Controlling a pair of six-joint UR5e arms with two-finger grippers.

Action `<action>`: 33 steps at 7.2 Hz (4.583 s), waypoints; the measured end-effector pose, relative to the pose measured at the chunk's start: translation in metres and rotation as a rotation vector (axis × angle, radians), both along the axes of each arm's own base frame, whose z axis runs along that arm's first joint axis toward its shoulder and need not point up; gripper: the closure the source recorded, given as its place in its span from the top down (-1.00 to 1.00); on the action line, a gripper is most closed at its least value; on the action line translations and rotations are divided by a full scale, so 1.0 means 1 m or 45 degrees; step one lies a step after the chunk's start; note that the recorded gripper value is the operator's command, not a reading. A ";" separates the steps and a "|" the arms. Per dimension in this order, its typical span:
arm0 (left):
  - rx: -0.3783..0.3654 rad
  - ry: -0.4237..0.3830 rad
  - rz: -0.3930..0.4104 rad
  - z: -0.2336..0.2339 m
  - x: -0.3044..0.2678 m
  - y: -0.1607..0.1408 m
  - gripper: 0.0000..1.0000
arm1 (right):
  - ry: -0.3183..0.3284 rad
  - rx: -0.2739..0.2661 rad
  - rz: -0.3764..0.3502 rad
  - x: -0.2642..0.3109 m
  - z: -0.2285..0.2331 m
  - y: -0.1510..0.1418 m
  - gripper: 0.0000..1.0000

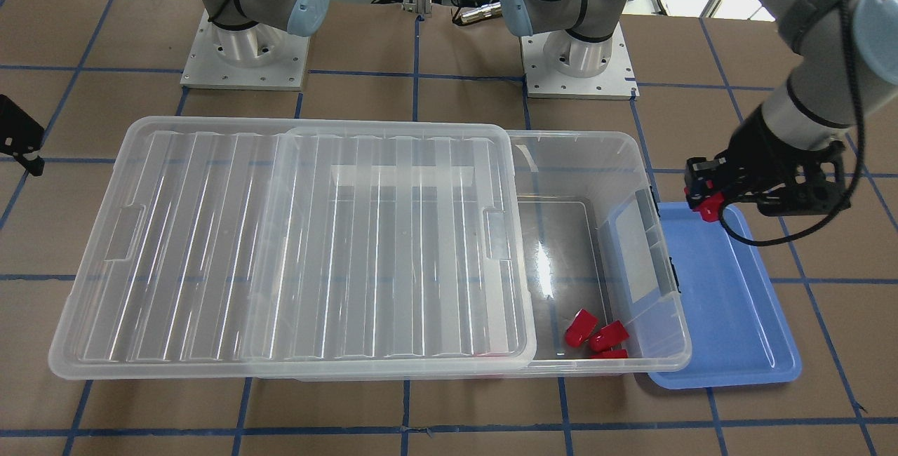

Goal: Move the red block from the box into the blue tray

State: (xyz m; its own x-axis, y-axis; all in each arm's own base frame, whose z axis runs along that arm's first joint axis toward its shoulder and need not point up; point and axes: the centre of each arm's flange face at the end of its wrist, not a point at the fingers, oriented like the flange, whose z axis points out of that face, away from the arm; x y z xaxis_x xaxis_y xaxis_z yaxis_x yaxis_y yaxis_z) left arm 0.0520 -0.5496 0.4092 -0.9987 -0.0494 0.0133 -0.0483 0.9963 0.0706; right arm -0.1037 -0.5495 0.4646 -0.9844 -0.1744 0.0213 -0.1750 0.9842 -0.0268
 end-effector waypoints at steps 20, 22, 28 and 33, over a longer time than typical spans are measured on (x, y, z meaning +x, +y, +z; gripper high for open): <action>-0.168 -0.036 -0.013 0.090 -0.155 0.060 1.00 | -0.065 0.028 -0.177 0.182 -0.105 -0.018 1.00; -0.173 -0.034 -0.005 0.091 -0.170 0.056 1.00 | -0.060 -0.042 -0.164 0.183 -0.056 -0.022 1.00; -0.183 -0.033 0.026 0.094 -0.184 0.040 1.00 | -0.039 -0.117 -0.140 0.265 0.047 0.048 1.00; -0.166 -0.080 0.030 0.087 -0.184 0.034 1.00 | -0.048 -0.105 -0.137 0.266 0.044 0.053 1.00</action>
State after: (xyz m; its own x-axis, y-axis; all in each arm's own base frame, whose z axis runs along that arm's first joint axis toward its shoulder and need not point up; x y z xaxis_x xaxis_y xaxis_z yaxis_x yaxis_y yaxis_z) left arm -0.1323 -0.5153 0.4958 -0.9963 -0.0751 -0.0414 -0.0724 0.9954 -0.0635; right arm 0.1622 -0.4962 0.5082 -0.9977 -0.0670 -0.0063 -0.0658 0.9914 -0.1132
